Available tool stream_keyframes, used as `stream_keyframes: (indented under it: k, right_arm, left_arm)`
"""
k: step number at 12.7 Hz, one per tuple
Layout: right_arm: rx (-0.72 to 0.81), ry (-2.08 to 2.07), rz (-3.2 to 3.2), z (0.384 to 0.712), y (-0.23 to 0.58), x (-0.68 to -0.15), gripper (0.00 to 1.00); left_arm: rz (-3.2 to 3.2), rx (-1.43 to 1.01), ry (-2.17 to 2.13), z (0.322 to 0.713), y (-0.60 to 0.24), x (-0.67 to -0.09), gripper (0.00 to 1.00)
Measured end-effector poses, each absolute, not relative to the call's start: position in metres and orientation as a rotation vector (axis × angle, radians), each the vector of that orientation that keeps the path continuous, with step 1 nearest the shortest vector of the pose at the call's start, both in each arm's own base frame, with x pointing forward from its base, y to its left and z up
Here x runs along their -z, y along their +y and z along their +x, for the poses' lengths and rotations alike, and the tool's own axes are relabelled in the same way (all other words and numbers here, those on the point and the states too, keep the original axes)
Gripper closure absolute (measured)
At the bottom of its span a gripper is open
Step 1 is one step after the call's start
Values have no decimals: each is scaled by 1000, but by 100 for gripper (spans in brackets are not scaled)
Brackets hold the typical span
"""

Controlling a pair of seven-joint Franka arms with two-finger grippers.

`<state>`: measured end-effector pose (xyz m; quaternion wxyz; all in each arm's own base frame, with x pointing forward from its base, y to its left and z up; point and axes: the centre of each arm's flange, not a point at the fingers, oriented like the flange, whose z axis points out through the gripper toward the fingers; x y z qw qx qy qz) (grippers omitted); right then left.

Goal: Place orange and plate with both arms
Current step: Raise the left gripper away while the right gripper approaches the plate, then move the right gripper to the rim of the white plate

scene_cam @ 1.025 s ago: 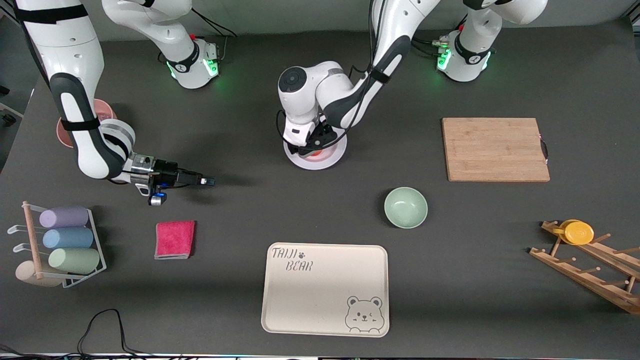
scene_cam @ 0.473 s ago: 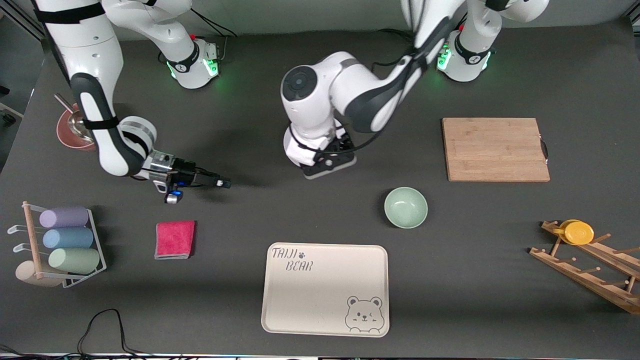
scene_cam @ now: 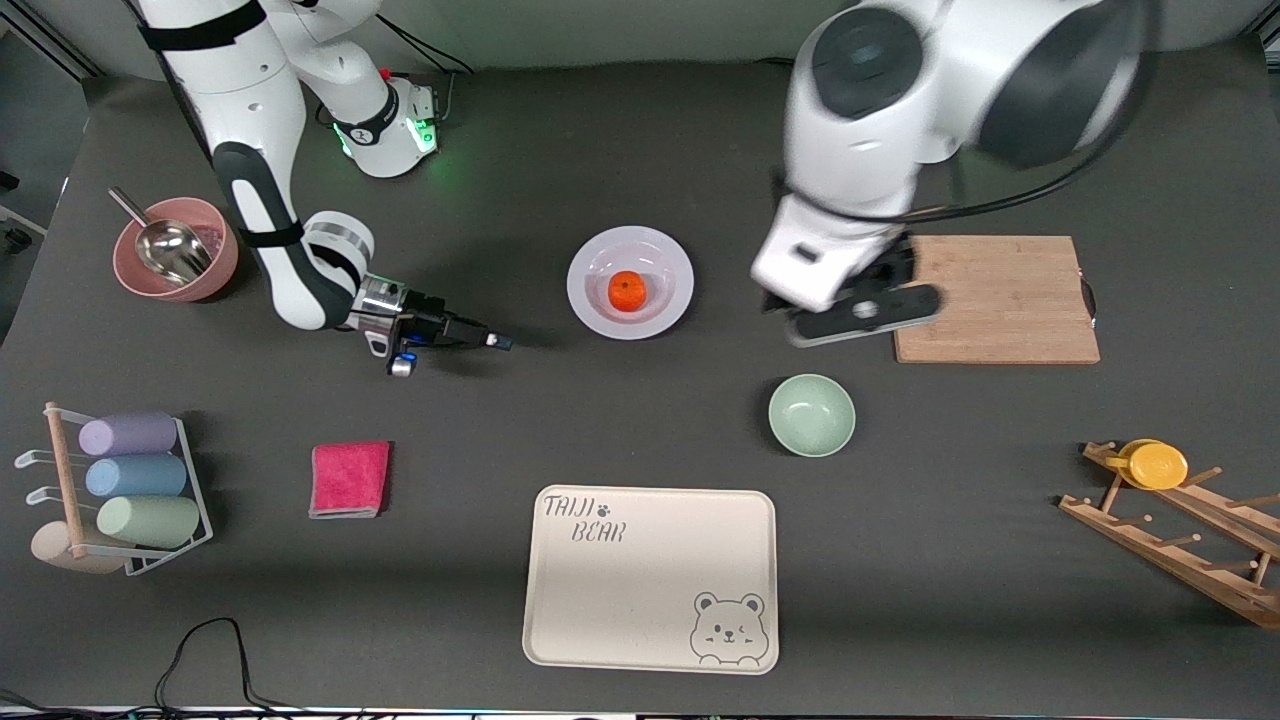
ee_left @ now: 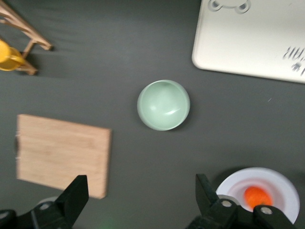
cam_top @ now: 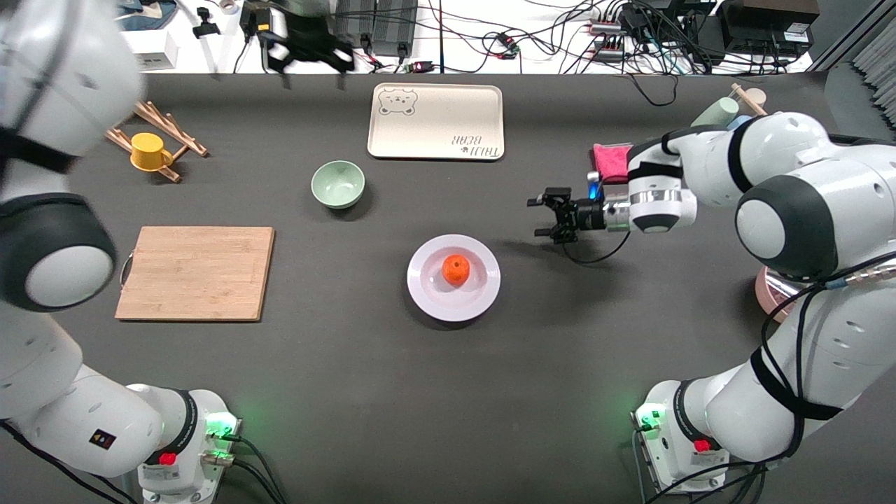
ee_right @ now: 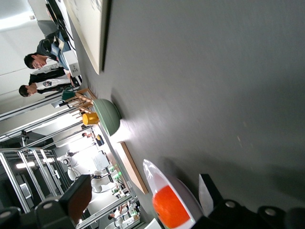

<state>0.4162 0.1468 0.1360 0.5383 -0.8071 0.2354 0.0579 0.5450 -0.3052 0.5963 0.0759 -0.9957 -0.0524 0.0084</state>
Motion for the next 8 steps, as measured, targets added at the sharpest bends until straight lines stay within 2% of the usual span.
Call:
stream_keyframes:
  k: [4, 8]
  right_arm:
    - [-107, 489, -1927, 383, 183, -126, 0]
    - [-52, 358, -1948, 373, 204, -125, 0]
  left_arm:
    - [-3047, -124, -31, 541, -208, -622, 0]
    - [-3071, -131, -36, 533, -159, -619, 0]
